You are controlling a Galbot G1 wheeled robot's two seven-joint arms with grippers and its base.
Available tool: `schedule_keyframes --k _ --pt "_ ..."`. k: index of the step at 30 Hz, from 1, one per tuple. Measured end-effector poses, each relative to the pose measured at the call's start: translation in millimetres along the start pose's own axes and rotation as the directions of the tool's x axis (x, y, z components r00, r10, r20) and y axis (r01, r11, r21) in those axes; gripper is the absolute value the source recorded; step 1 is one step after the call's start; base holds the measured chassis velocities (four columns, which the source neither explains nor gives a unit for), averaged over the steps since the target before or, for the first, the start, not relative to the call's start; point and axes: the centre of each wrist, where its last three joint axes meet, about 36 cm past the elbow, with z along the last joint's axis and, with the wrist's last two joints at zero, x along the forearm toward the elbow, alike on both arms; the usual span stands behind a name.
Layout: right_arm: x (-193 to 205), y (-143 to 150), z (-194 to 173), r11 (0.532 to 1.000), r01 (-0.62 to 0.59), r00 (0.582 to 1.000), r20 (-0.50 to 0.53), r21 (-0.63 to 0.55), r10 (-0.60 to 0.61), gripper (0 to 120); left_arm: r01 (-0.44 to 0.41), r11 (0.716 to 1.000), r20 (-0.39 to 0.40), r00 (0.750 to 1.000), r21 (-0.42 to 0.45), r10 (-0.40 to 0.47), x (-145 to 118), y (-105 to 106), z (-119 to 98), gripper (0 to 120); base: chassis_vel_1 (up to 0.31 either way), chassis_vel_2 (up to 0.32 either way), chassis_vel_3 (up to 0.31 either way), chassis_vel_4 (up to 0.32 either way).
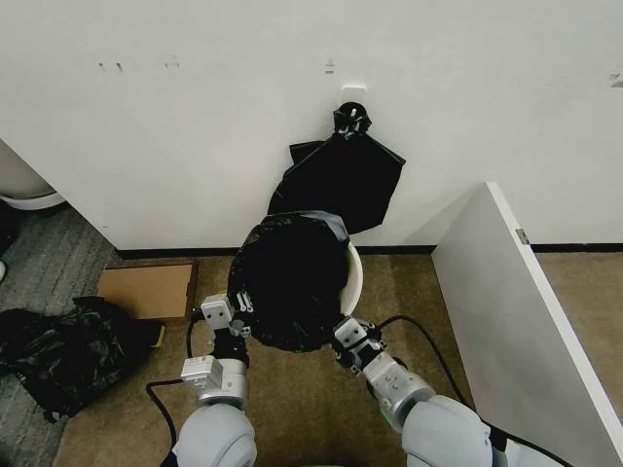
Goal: Place the garbage bag over the trash bin.
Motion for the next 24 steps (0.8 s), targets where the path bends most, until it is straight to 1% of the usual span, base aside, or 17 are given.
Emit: schedule_keyframes --k 2,3,5,6,9,10,12,15,16,17,18,19,20,21,22,23,24 --pt "6.0 -1.7 -6.5 0.999 -0.003 0.999 0.052 -0.052 0.005 25 0.000 0.999 -0.020 1.000 0.039 0.001 -2.6 1.9 -0.7 0 0.000 0.000 0.000 0.000" --pt "6.0 -1.7 -6.5 0.999 -0.003 0.999 0.052 -0.052 0.005 25 0.000 0.999 -0.020 1.000 0.039 0.001 -2.6 1.9 -0.7 0 0.000 0.000 0.000 0.000" --pt "15.6 -7.9 -12.6 0.994 -0.007 0.994 0.106 -0.107 0.018 36 0.013 0.996 -0.050 0.999 0.088 -0.009 -8.7 8.9 -1.0 0 0.000 0.000 0.000 0.000" --pt "20.6 -12.0 -15.0 0.992 -0.012 0.992 0.121 -0.125 0.027 39 0.020 0.994 -0.064 0.998 0.108 -0.013 -11.3 11.8 -0.7 0 0.000 0.000 0.000 0.000" --pt "33.6 -23.4 -17.1 0.984 -0.024 0.992 0.115 -0.178 0.045 52 0.039 0.983 -0.100 0.995 0.180 -0.022 -19.7 17.3 -3.1 0 0.000 0.000 0.000 0.000" --pt "33.6 -23.4 -17.1 0.984 -0.024 0.992 0.115 -0.178 0.045 52 0.039 0.983 -0.100 0.995 0.180 -0.022 -19.7 17.3 -3.1 0 0.000 0.000 0.000 0.000" --pt "40.9 -30.6 -16.5 0.974 -0.028 0.994 0.096 -0.225 0.050 59 0.057 0.969 -0.129 0.991 0.240 -0.026 -24.5 19.9 -6.9 0 0.000 0.000 0.000 0.000" --pt "46.2 -44.5 -10.0 0.945 -0.008 0.998 0.061 -0.326 0.030 73 0.094 0.936 -0.196 0.980 0.340 -0.027 -29.3 25.7 -17.2 0 0.000 0.000 0.000 0.000" --pt "46.6 -46.3 -9.3 0.940 -0.001 0.998 0.060 -0.341 0.022 73 0.096 0.933 -0.201 0.979 0.346 -0.027 -29.6 26.3 -17.9 0 0.000 0.000 0.000 0.000" --pt "48.1 -51.4 -7.3 0.924 0.023 0.998 0.057 -0.381 -0.001 78 0.108 0.923 -0.223 0.974 0.370 -0.025 -30.9 29.1 -21.0 0 0.000 0.000 0.000 0.000" --pt "48.1 -51.4 -7.3 0.924 0.023 0.998 0.057 -0.381 -0.001 78 0.108 0.923 -0.223 0.974 0.370 -0.025 -30.9 29.1 -21.0 0 0.000 0.000 0.000 0.000" --pt "49.4 -55.9 -5.4 0.906 0.050 0.998 0.057 -0.420 -0.028 83 0.118 0.915 -0.241 0.970 0.387 -0.024 -32.1 31.7 -23.3 0 0.000 0.000 0.000 0.000" --pt "51.7 -63.4 -3.0 0.875 0.098 0.995 0.068 -0.474 -0.075 88 0.128 0.904 -0.262 0.965 0.407 -0.019 -33.3 35.2 -26.1 0 0.000 0.000 0.000 0.000" --pt "56.2 -75.4 1.1 0.829 0.169 0.985 0.106 -0.534 -0.133 94 0.143 0.889 -0.297 0.955 0.435 -0.008 -35.2 41.6 -30.3 0 0.000 0.000 0.000 0.000" --pt "60.1 -83.6 4.3 0.795 0.222 0.975 0.148 -0.565 -0.167 97 0.152 0.874 -0.325 0.946 0.462 0.008 -37.0 47.1 -33.9 0 0.000 0.000 0.000 0.000" --pt "64.8 -94.9 8.9 0.741 0.297 0.954 0.213 -0.602 -0.210 98 0.156 0.845 -0.371 0.927 0.512 0.053 -40.0 57.8 -39.3 0 0.000 0.000 0.000 0.000" --pt "65.0 -101.7 13.2 0.704 0.333 0.942 0.245 -0.627 -0.228 100 0.149 0.823 -0.397 0.913 0.548 0.098 -42.1 65.9 -42.2 0 0.000 0.000 0.000 0.000"
